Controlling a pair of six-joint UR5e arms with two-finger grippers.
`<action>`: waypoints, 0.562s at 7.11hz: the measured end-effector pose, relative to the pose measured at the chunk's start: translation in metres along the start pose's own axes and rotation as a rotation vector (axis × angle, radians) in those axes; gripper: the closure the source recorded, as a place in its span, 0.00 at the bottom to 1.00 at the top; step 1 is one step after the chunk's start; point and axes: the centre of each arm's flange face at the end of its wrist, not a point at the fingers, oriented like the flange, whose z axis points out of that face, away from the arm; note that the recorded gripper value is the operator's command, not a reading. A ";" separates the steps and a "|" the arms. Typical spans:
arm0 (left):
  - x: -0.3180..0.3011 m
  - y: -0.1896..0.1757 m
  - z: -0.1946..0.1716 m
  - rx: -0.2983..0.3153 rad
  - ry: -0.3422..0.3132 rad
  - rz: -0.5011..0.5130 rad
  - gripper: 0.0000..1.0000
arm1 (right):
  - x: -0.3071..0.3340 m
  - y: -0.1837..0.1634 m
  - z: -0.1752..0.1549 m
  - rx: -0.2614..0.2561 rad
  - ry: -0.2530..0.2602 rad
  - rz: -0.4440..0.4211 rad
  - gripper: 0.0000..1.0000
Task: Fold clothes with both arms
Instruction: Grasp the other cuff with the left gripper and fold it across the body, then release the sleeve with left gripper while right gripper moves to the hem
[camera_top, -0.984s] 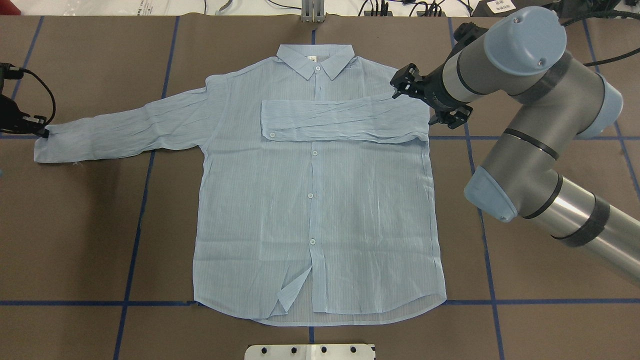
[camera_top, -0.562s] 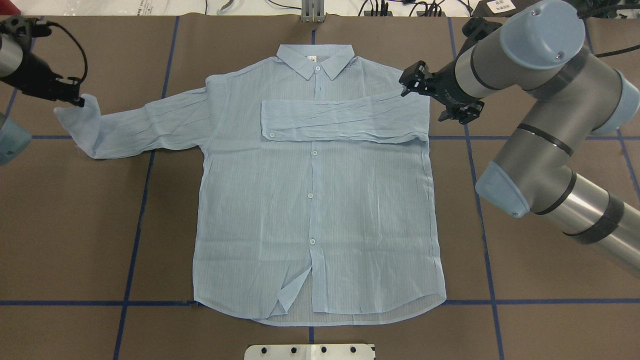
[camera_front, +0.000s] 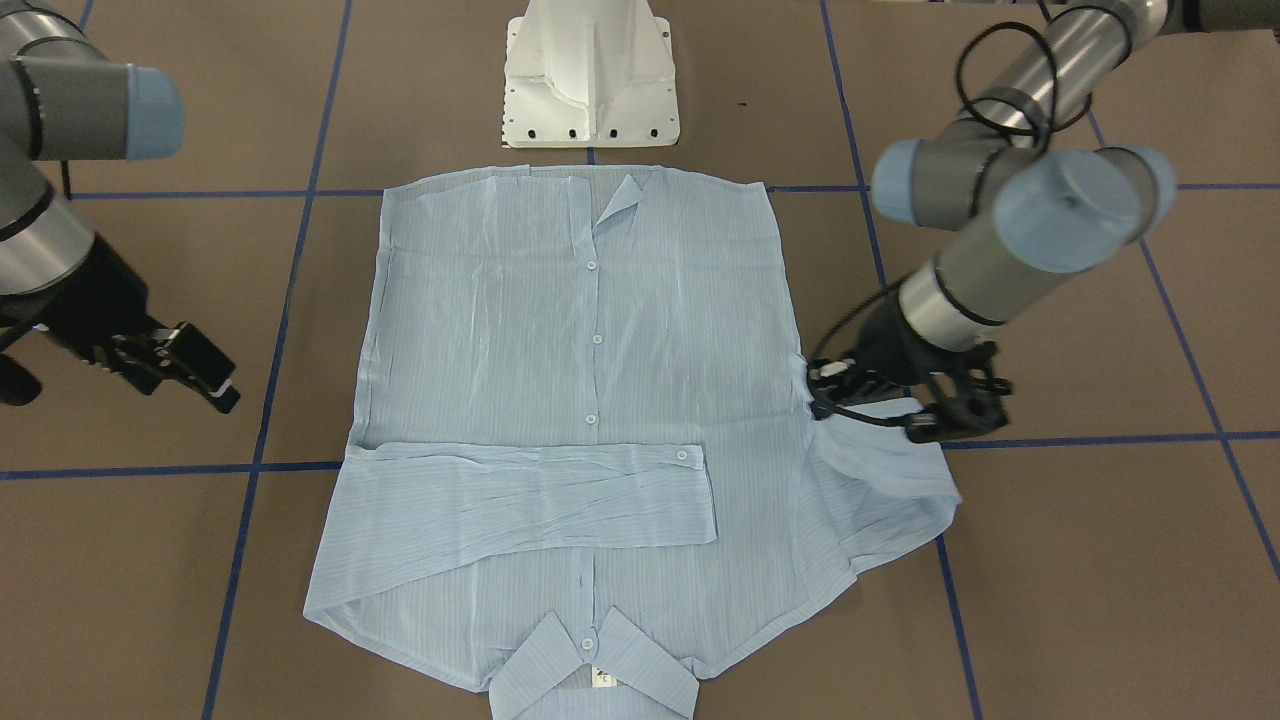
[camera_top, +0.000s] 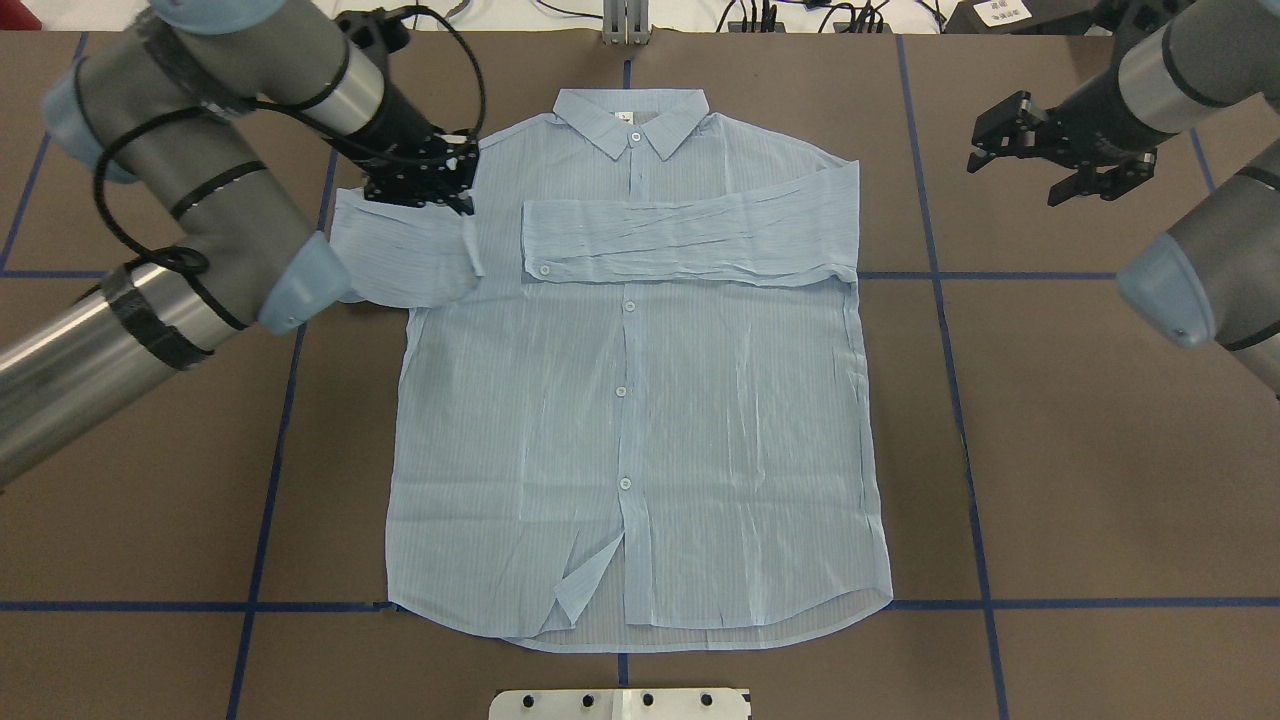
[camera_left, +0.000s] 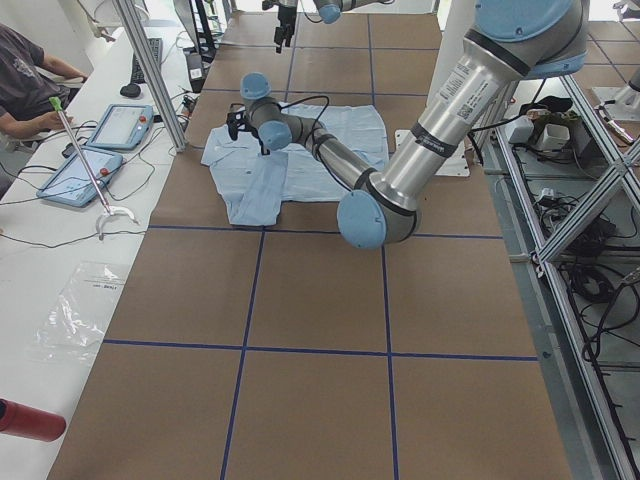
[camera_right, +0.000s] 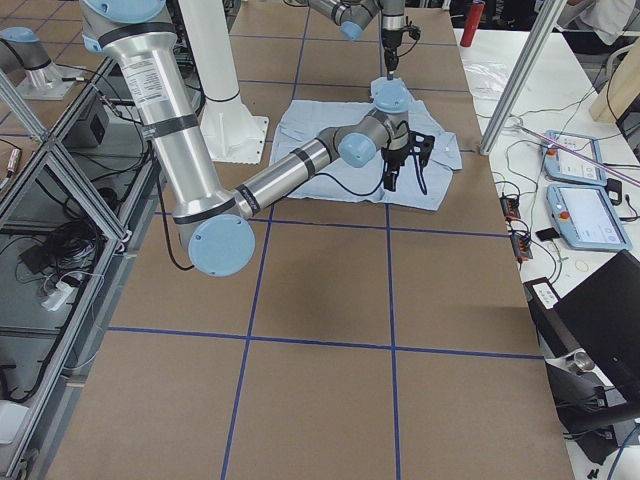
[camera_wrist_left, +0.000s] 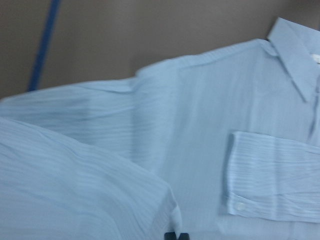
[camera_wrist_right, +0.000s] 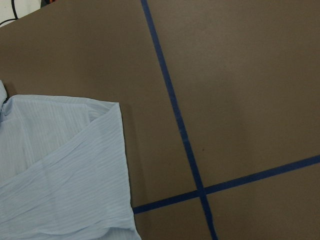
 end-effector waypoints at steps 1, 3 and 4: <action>0.068 0.016 0.024 0.000 0.021 -0.038 1.00 | 0.019 -0.006 0.002 -0.013 0.012 -0.004 0.00; 0.148 0.039 0.069 0.023 0.080 -0.079 0.90 | 0.037 -0.007 0.006 -0.030 0.024 0.001 0.00; 0.172 0.049 0.087 0.047 0.101 -0.082 0.31 | 0.039 -0.007 0.007 -0.036 0.024 0.004 0.00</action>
